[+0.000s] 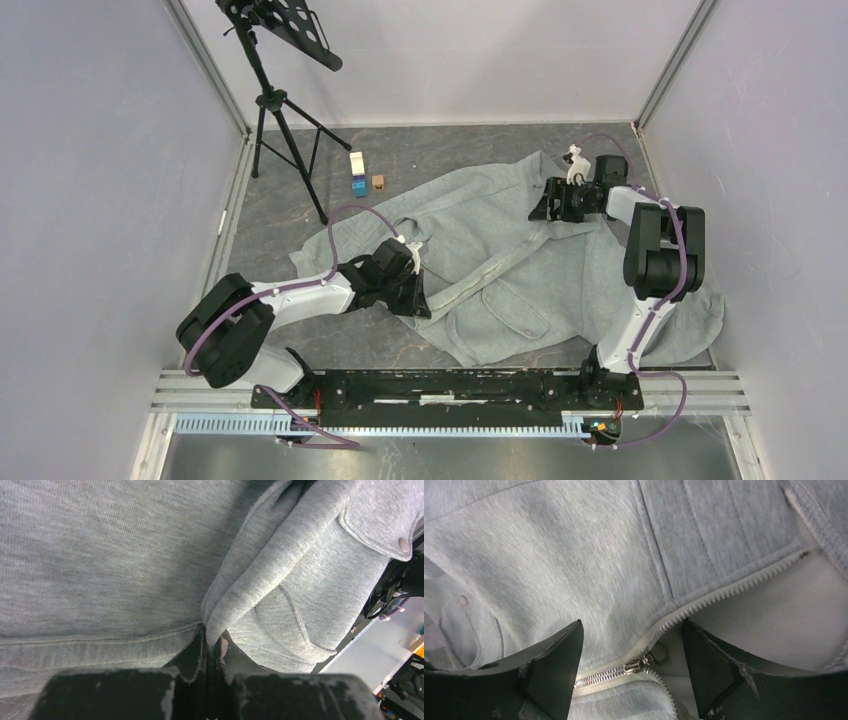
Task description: Zip up the jacket
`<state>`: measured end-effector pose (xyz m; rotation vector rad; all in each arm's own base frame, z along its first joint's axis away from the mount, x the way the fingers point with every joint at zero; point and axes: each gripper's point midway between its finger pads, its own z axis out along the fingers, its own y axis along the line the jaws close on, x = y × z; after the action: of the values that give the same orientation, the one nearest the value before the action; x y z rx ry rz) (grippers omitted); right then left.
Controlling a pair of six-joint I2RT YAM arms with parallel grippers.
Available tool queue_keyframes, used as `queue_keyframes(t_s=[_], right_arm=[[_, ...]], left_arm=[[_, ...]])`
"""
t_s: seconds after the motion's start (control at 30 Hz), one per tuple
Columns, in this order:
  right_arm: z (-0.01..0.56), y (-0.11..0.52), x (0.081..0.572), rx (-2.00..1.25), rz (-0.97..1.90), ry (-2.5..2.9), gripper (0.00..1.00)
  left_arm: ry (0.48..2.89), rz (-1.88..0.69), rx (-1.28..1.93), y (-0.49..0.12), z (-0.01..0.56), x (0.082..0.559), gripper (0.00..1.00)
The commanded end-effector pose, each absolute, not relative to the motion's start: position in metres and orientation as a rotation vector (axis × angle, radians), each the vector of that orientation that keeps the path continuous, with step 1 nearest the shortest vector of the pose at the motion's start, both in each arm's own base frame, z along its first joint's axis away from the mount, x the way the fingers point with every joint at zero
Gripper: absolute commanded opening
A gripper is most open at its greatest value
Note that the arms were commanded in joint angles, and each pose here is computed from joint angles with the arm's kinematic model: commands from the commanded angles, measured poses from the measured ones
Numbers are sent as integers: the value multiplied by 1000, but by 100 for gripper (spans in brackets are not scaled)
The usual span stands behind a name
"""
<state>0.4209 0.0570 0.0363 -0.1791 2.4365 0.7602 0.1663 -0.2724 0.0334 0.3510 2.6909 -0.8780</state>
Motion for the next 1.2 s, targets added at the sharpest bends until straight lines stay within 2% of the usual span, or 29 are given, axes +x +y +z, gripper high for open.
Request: queue_keyframes(t_s=[0.0,0.3,0.43,0.87,1.03,1.17], right_arm=[[55,61,411,-126,871,2390,76],[65,55,409,-82,921,2327,55],[68,56,412,-66,933,2311,37],[72,50,418,42,998,2261,41],[70,50,417,52,1009,2263,35],[66,50,413,41,1009,2278,38]], left_arm=[[2688,-903,417,-275,38,162,2],[2690,-919,428,-276,37,161,2],[2692,-922,420,-276,36,160,2],[2690,-930,415,-276,36,160,2],[2689,-929,412,-275,36,159,2],[2687,-933,413,-276,37,159,2]])
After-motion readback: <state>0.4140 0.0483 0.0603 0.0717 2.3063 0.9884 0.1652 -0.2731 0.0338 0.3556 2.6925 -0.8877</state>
